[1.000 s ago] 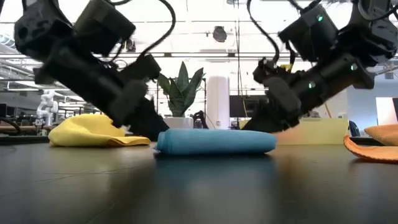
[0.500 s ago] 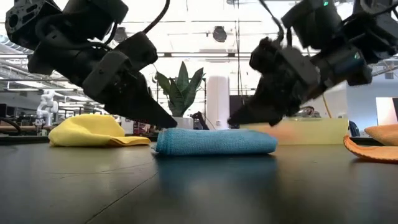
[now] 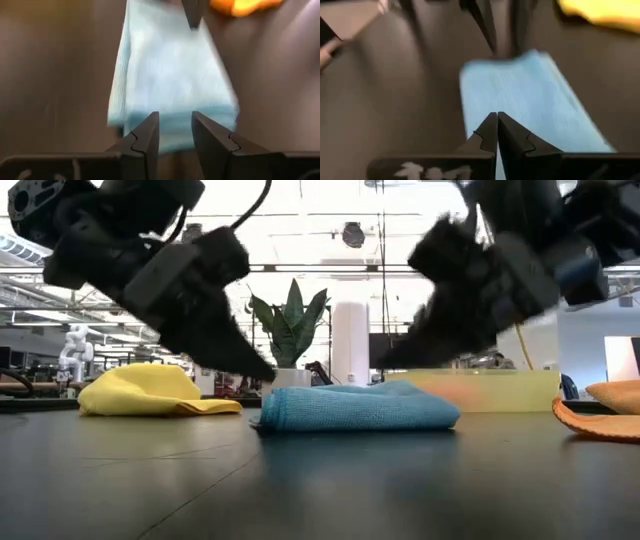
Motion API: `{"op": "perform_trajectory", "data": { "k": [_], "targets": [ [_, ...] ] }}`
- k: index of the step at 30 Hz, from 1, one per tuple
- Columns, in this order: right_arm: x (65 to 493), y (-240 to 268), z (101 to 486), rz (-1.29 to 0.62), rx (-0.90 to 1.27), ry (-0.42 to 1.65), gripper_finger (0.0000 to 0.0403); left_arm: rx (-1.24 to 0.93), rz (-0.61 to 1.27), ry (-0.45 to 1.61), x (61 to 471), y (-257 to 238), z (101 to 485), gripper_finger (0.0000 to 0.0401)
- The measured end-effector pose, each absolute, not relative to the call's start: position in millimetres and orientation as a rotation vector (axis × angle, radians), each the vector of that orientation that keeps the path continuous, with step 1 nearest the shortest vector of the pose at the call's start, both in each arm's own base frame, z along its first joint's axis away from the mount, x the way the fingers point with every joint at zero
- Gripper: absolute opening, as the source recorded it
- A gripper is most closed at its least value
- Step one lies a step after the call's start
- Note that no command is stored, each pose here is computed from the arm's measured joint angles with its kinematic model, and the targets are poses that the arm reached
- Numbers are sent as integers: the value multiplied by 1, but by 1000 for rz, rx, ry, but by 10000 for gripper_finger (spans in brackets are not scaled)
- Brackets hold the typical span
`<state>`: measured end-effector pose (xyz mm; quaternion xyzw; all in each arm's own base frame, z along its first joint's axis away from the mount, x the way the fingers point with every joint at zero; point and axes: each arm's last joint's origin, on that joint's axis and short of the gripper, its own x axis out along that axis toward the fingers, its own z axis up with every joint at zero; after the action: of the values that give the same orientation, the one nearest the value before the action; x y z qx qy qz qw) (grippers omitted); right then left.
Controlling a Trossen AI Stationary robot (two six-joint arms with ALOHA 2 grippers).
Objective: Fold microfiber towels
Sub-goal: Put the folded blue microfiber cloth into the yellow bin
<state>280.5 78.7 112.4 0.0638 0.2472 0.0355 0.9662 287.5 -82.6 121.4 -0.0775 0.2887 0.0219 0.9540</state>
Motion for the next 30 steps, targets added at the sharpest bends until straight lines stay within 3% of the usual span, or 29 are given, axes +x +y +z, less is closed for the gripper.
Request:
{"op": "perform_trajectory", "data": {
  "k": [6,20,25,30],
  "targets": [
    [296,96,131,153,57,440,47,-157,31,445,297,-79,131,117],
    [329,112,121,194,-288,624,235,-198,100,598,304,-45,92,117],
    [327,109,118,148,-440,656,251,-210,94,615,304,-45,90,117],
    [328,108,111,190,-529,668,232,-210,95,616,304,-45,90,117]
  ]
}}
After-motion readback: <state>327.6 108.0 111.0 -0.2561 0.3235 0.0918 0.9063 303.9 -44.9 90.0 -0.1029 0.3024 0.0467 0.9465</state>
